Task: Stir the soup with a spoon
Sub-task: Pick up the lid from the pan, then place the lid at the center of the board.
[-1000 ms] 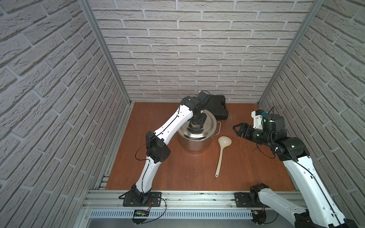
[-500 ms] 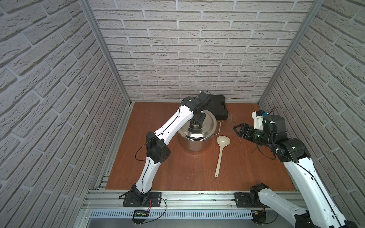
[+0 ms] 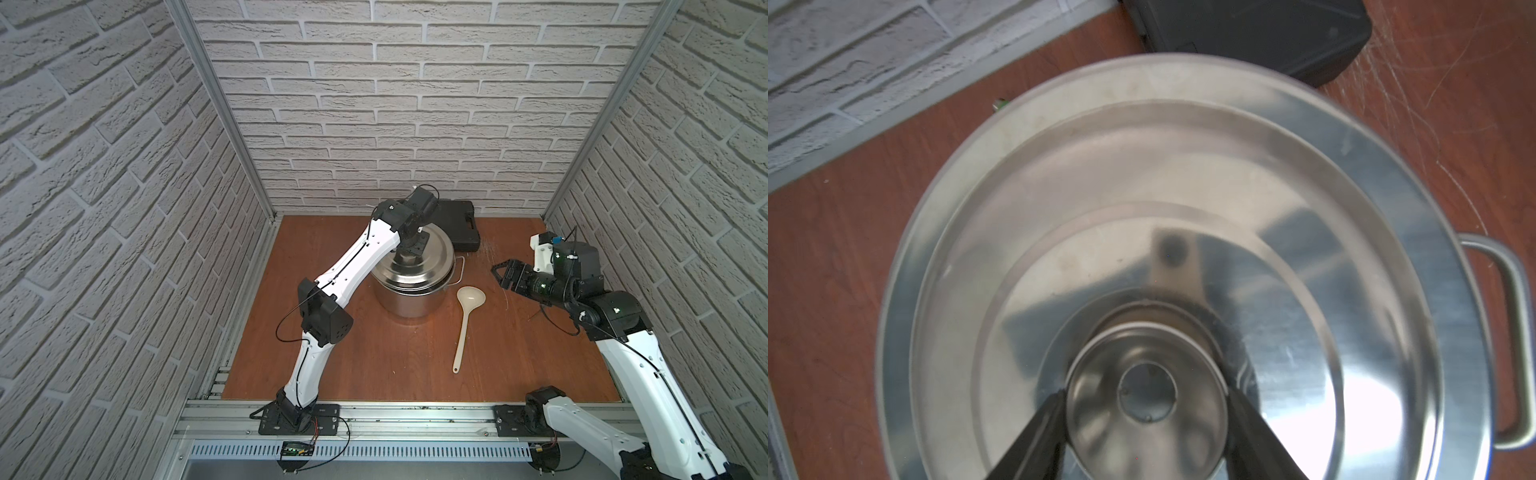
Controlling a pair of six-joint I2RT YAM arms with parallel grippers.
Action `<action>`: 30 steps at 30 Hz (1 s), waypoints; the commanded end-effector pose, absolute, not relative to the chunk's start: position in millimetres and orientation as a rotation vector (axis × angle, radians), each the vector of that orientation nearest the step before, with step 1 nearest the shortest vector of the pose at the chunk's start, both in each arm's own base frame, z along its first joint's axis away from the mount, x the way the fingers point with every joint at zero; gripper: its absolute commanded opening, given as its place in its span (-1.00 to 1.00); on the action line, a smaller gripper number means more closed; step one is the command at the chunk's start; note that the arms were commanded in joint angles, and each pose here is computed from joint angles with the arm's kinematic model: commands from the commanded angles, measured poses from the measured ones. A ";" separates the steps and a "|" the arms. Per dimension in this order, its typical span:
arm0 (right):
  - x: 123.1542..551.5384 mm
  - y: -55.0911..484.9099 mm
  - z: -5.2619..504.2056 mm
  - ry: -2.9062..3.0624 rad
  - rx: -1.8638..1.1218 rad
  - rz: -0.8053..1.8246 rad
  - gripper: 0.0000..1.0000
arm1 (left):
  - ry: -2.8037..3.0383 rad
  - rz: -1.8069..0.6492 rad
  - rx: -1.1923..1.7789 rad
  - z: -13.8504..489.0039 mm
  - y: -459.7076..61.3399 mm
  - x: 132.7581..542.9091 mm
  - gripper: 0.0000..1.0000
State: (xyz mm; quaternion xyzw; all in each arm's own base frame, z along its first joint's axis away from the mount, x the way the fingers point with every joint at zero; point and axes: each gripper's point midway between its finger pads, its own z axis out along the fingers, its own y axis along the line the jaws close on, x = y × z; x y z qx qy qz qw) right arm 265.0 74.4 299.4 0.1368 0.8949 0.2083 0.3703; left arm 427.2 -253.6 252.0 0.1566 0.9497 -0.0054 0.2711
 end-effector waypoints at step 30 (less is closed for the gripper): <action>332.5 118.2 303.9 2.312 0.249 0.615 0.67 | 2.440 0.063 -0.604 203.4 74.4 395.8 -1.00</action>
